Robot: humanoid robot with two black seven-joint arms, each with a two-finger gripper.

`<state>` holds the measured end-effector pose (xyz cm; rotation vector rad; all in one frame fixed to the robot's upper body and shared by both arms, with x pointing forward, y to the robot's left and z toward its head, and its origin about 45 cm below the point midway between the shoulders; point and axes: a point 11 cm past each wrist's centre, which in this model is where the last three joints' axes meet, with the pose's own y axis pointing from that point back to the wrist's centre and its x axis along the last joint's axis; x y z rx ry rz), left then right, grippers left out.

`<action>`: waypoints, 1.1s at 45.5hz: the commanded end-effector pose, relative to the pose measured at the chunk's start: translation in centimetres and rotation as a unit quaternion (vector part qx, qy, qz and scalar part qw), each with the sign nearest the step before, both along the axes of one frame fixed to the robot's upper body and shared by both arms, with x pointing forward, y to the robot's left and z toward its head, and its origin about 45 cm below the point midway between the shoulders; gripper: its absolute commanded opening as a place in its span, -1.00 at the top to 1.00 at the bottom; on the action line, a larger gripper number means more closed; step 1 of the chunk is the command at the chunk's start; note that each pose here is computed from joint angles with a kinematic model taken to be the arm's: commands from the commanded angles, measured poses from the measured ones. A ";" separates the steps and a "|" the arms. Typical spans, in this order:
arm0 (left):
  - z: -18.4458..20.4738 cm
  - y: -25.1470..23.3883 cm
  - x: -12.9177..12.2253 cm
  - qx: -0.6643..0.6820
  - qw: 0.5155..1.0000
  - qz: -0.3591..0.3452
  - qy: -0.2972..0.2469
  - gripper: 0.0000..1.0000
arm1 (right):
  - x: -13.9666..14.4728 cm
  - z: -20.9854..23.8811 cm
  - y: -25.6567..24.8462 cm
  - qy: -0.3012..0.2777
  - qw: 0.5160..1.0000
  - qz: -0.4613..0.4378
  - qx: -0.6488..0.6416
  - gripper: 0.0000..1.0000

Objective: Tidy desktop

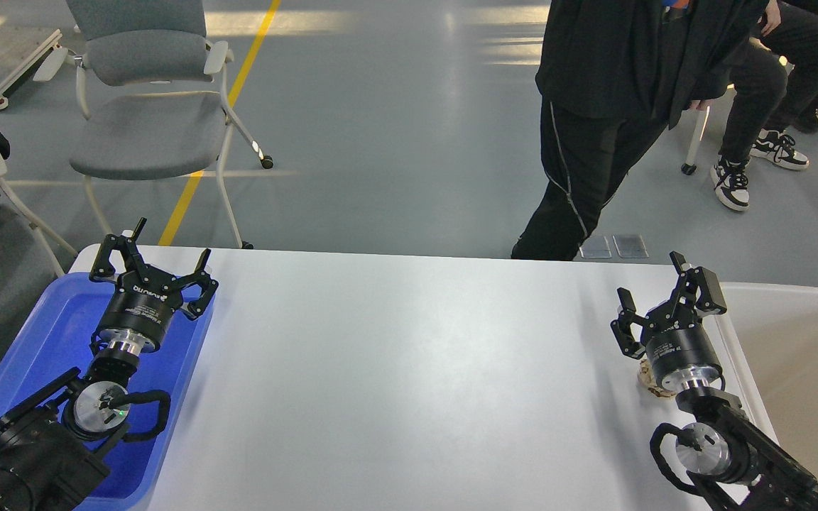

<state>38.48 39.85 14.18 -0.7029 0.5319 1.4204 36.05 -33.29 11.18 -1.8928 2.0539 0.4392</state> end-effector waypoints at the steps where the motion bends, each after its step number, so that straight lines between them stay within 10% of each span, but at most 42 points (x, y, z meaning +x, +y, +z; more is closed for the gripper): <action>1: 0.0 0.0 0.0 0.000 1.000 0.000 0.000 -1.00 | 0.0 0.0 0.0 0.000 1.000 0.000 0.000 -1.00; 50: 0.0 0.0 0.0 0.000 1.000 0.001 0.000 -1.00 | 0.4 1.7 -3.3 -0.009 0.999 -0.003 -0.041 -1.00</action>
